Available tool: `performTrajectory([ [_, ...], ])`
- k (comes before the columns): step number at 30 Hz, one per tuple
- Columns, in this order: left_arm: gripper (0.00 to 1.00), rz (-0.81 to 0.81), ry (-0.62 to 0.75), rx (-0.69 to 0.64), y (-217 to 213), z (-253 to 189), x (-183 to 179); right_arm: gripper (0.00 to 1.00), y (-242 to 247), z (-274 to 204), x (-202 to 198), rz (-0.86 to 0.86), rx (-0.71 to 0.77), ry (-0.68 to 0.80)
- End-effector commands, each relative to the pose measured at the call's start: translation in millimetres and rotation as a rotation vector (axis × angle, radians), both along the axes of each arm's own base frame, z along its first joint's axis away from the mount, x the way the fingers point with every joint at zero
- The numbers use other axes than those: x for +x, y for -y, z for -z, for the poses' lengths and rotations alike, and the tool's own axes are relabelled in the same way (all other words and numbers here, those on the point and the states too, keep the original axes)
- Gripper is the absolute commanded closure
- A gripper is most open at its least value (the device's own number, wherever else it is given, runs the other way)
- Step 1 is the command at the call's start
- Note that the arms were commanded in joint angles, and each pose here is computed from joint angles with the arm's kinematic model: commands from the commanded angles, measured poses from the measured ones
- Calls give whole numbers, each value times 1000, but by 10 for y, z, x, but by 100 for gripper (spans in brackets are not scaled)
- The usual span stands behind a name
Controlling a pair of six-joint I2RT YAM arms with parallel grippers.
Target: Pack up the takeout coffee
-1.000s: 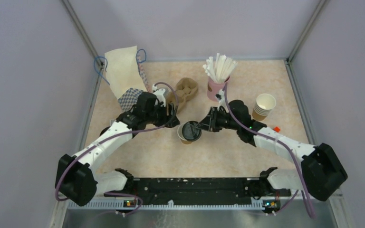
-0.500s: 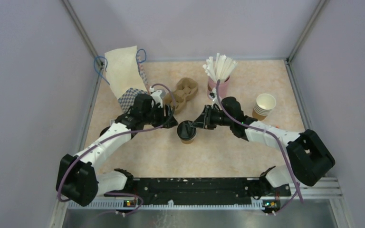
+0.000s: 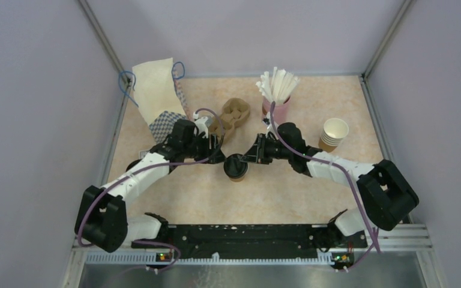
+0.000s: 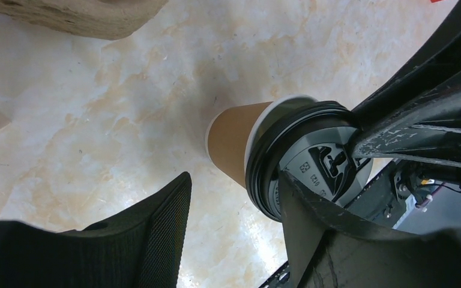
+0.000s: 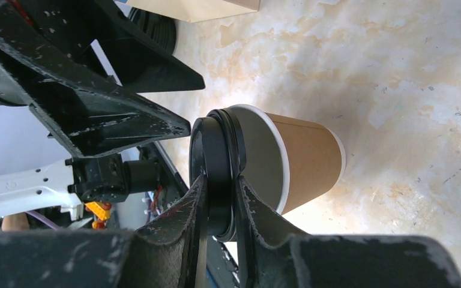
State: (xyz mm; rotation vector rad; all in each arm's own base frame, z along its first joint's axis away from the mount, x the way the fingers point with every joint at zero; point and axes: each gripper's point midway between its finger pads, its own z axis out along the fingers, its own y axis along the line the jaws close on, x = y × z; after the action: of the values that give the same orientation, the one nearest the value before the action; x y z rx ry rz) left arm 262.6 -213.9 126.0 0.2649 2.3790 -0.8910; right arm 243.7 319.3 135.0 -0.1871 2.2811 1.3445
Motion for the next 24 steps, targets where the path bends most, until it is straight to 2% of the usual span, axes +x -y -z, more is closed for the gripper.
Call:
performTrajectory([
  [1, 40, 27, 25, -15, 49, -3, 65, 85, -82, -213, 109, -2, 35, 70],
  [9, 41, 28, 17, -2, 40, 47, 70, 75, -52, -210, 115, 13, 20, 70],
  [14, 45, 47, 1, -23, 74, 39, 24, 75, -52, -173, 122, 11, 8, 66],
  [19, 45, 57, -1, -58, 107, -30, -22, 69, -26, -197, 124, 21, 1, 76],
  [24, 45, 59, 11, -71, 122, -97, -12, 69, 38, -242, 160, 54, -21, 108],
])
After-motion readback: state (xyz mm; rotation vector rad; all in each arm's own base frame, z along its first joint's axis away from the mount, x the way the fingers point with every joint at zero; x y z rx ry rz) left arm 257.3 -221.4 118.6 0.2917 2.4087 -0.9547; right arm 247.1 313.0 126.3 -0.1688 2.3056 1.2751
